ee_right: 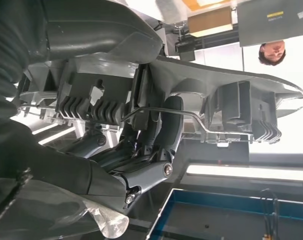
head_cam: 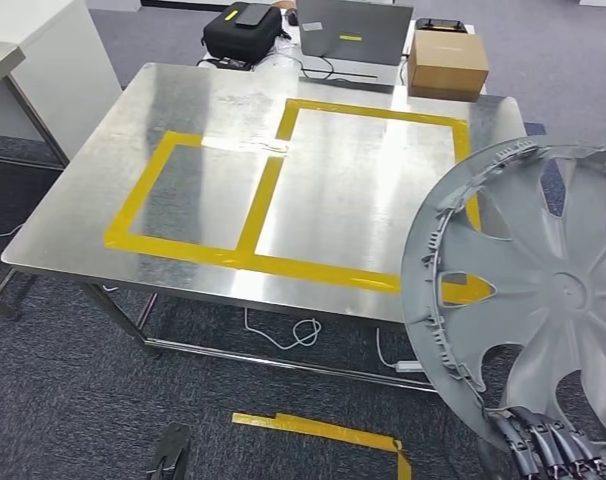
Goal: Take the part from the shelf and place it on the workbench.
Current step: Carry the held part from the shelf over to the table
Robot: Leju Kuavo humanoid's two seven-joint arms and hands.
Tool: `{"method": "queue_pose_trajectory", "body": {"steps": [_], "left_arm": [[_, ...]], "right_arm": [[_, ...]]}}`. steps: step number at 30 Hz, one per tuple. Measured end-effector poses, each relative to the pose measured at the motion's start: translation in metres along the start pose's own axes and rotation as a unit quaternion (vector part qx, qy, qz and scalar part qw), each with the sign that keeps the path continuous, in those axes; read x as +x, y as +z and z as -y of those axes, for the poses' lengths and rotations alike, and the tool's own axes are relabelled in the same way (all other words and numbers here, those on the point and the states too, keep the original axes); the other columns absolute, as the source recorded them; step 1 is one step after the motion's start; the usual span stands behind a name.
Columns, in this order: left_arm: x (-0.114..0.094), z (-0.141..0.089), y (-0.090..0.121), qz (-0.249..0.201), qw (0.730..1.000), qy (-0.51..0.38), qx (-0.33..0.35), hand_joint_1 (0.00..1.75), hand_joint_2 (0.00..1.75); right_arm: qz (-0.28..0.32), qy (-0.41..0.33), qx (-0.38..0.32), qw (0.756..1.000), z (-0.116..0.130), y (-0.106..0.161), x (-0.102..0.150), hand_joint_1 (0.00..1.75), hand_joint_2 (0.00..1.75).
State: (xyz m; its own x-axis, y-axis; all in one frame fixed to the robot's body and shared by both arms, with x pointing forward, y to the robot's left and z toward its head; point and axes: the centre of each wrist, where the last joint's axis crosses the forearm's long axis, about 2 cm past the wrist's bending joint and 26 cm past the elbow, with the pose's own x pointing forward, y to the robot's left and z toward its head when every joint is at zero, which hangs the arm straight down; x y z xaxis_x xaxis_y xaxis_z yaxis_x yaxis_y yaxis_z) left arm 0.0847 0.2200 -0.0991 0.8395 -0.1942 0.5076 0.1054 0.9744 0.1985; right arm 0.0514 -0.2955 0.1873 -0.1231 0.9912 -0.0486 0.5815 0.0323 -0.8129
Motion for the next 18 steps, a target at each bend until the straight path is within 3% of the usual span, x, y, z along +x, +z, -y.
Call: {"method": "queue_pose_trajectory", "body": {"steps": [18], "left_arm": [[-0.0016,0.0002,0.0006,-0.003,1.000,0.000,0.000,0.00,0.00]], "right_arm": [[-0.012,-0.011,-0.003,1.000,-0.0001,-0.0011,0.0050,1.75,1.75]]}}
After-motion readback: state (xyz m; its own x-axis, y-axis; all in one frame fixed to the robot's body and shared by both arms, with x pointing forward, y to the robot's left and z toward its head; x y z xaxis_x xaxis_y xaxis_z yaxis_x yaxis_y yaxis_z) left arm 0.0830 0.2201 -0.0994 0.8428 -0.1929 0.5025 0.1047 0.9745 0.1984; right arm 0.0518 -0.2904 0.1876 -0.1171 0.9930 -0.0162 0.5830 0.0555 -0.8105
